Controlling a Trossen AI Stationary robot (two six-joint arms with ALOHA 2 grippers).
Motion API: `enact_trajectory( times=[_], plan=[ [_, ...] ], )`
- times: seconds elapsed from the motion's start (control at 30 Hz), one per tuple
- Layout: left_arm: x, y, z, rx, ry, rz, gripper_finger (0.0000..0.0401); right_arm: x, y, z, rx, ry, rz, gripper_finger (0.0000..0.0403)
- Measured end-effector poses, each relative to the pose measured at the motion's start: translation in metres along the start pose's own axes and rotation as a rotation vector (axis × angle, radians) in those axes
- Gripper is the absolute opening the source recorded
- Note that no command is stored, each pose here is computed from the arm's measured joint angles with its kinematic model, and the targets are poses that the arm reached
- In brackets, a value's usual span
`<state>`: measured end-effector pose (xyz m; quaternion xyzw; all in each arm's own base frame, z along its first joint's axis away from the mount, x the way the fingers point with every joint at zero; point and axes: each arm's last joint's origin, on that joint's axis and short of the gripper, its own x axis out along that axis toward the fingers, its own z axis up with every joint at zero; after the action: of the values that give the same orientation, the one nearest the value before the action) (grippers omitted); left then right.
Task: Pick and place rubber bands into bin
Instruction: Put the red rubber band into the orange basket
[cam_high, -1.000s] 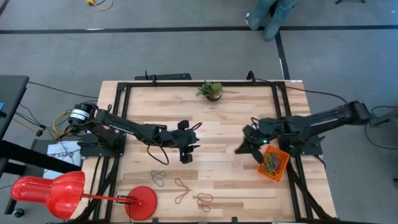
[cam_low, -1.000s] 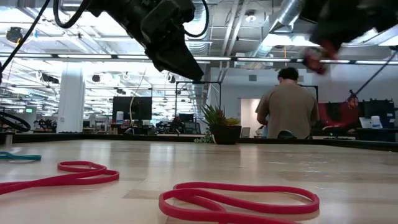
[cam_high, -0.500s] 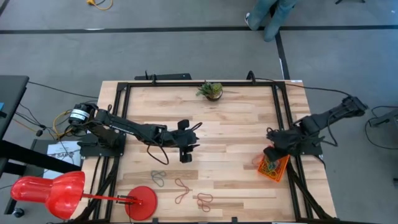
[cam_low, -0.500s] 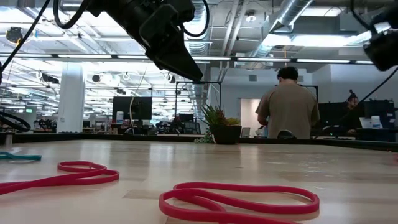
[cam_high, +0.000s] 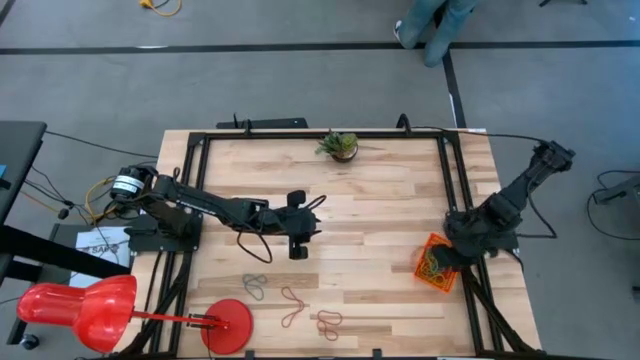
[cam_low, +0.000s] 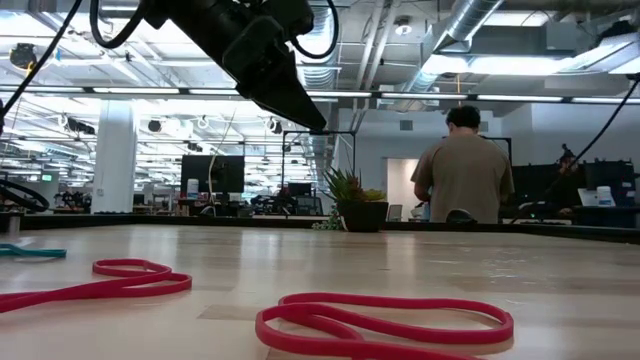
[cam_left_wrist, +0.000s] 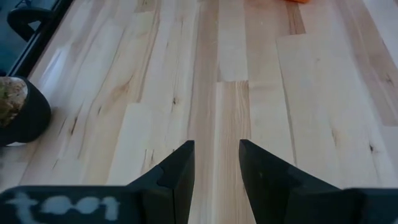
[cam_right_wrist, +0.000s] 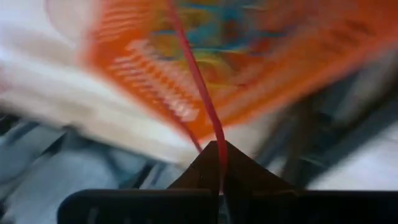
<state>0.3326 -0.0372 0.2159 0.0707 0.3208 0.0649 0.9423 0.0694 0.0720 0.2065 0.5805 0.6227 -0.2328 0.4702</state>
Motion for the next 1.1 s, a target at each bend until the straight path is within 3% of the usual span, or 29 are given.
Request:
enact_trajectory(
  times=[0.13,0.37,0.63,0.8,0.93,1.1],
  plan=[
    [0.000,0.002,0.000,-0.003,0.003,0.004,0.0116,0.009,-0.005,-0.001,0.033,-0.049,-0.154,0.0000],
    [0.000,0.002,0.000,-0.002,0.005,0.003,0.0116,0.033,0.007,-0.007,0.007,-0.136,-0.232,0.0000],
    [0.000,0.002,0.000,0.000,0.004,0.004,0.0116,0.045,0.022,-0.013,-0.084,-0.119,-0.132,0.0000],
    [0.000,0.002,0.000,-0.007,0.004,0.003,0.0116,0.032,0.030,-0.019,-0.108,-0.149,-0.049,0.0000],
    [0.000,0.002,0.000,-0.010,0.004,0.003,0.0116,0.022,0.032,-0.023,-0.175,-0.178,-0.045,0.0000],
    [0.000,0.002,0.000,-0.011,0.004,0.002,0.0116,0.024,0.033,-0.017,-0.295,-0.347,-0.045,0.0000]
  ],
)
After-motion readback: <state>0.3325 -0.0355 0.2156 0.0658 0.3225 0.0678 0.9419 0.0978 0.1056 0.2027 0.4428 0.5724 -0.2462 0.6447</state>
